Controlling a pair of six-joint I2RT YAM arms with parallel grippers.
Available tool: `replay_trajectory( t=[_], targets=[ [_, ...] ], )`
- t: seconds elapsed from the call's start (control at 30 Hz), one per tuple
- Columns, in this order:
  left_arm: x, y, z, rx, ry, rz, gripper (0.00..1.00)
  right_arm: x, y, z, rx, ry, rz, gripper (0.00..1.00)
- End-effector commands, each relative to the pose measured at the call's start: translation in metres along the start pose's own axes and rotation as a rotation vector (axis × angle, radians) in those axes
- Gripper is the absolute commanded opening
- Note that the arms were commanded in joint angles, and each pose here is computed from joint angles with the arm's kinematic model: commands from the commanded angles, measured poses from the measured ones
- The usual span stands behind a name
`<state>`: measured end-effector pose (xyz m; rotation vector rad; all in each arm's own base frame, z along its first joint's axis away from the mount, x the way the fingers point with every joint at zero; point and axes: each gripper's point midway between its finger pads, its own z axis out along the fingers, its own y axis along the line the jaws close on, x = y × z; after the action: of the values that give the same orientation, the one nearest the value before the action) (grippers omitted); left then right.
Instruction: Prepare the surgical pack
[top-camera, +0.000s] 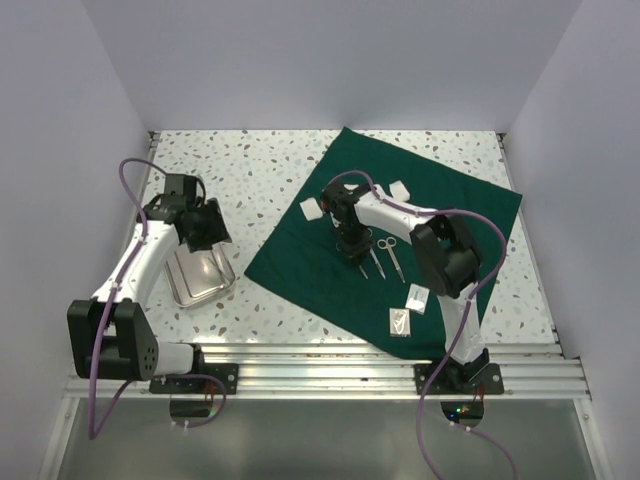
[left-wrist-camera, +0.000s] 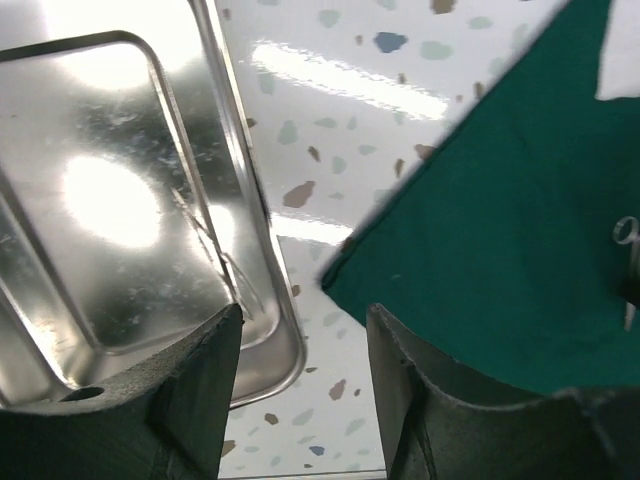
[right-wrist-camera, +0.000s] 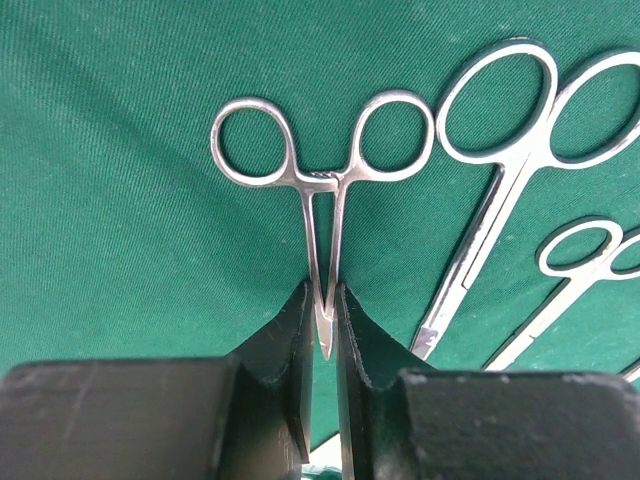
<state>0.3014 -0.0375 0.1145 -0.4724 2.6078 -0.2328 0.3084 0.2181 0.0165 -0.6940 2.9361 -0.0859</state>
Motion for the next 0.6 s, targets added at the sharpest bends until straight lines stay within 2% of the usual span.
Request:
replay_trajectory(
  t=[0.0, 0.23, 0.33, 0.4, 0.57],
  targets=[
    [-0.021, -0.036, -0.025, 0.194, -0.078, -0.006, 0.57, -0.011, 0.003, -0.022, -0.026, -0.063, 0.035, 0.00],
    [-0.006, -0.086, -0.031, 0.505, -0.018, -0.023, 0.57, -0.012, 0.025, -0.052, -0.176, -0.103, 0.081, 0.00],
    [0.002, -0.101, -0.032, 0.589, 0.004, -0.029, 0.58, -0.011, 0.034, -0.064, -0.242, -0.118, 0.090, 0.00],
    [0.019, -0.115, -0.031, 0.659, 0.066, -0.036, 0.59, -0.012, 0.038, -0.069, -0.281, -0.125, 0.106, 0.00],
    [0.034, -0.158, -0.037, 0.826, 0.082, -0.058, 0.61, -0.017, 0.059, -0.089, -0.422, -0.161, 0.140, 0.00]
  ],
)
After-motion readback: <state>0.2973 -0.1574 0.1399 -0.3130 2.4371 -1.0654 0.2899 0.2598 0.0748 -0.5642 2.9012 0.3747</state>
